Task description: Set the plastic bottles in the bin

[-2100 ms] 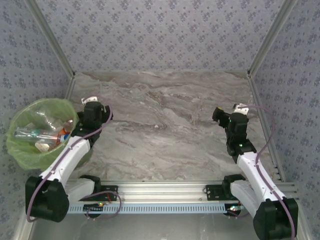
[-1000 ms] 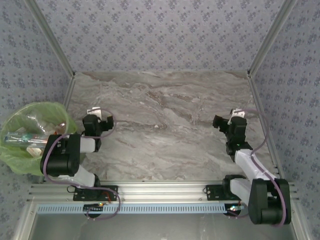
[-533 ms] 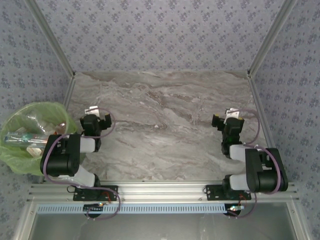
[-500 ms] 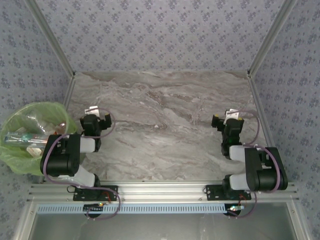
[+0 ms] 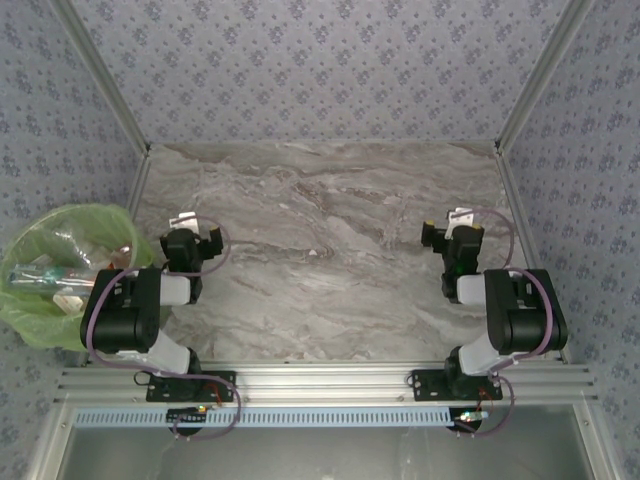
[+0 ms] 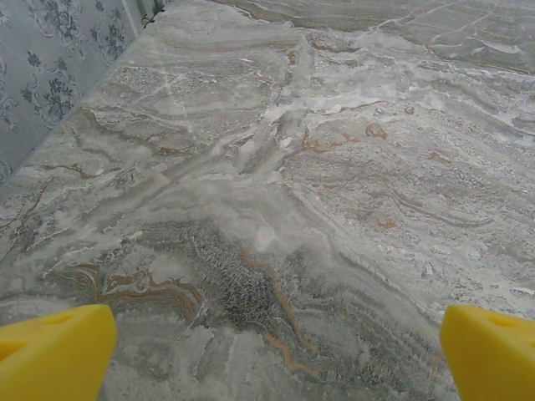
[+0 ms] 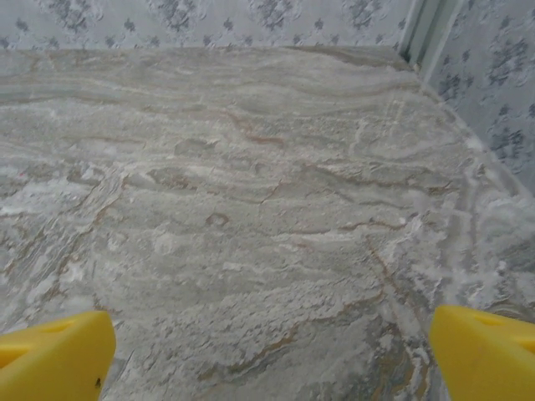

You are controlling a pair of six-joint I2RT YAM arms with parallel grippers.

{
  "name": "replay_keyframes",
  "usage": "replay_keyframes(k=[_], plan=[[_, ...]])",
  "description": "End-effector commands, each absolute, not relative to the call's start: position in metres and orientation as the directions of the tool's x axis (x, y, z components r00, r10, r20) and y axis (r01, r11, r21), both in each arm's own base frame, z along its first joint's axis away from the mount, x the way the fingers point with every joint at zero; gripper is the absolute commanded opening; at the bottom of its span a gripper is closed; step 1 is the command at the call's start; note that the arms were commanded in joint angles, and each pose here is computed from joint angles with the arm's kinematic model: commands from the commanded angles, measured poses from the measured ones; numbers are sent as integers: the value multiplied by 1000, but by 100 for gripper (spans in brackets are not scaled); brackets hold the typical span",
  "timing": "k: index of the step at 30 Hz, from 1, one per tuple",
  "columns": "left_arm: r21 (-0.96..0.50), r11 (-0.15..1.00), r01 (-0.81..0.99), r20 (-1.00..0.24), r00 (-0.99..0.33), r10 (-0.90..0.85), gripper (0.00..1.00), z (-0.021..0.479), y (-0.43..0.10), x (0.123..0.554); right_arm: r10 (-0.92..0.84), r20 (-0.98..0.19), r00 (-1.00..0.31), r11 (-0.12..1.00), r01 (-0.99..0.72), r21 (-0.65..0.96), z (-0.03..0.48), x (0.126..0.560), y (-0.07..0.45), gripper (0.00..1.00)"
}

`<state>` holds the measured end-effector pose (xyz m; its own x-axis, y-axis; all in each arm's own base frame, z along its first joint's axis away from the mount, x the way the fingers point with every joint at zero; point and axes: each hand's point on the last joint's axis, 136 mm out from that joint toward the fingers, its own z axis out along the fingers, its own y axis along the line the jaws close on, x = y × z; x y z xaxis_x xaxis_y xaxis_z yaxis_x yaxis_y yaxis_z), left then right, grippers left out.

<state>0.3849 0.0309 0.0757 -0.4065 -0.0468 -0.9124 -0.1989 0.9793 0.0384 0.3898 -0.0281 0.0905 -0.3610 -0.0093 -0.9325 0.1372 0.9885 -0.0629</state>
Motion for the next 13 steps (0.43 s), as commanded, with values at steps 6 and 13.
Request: replay_keyframes(k=[6, 13], plan=[[18, 977, -211, -935, -351, -59, 99, 92, 33, 392, -13, -919, -395, 1000, -31, 0, 83, 391, -8, 99], [18, 978, -209, -933, -354, -59, 99, 91, 33, 392, -16, -919, -393, 1000, -27, -6, 84, 391, -8, 99]])
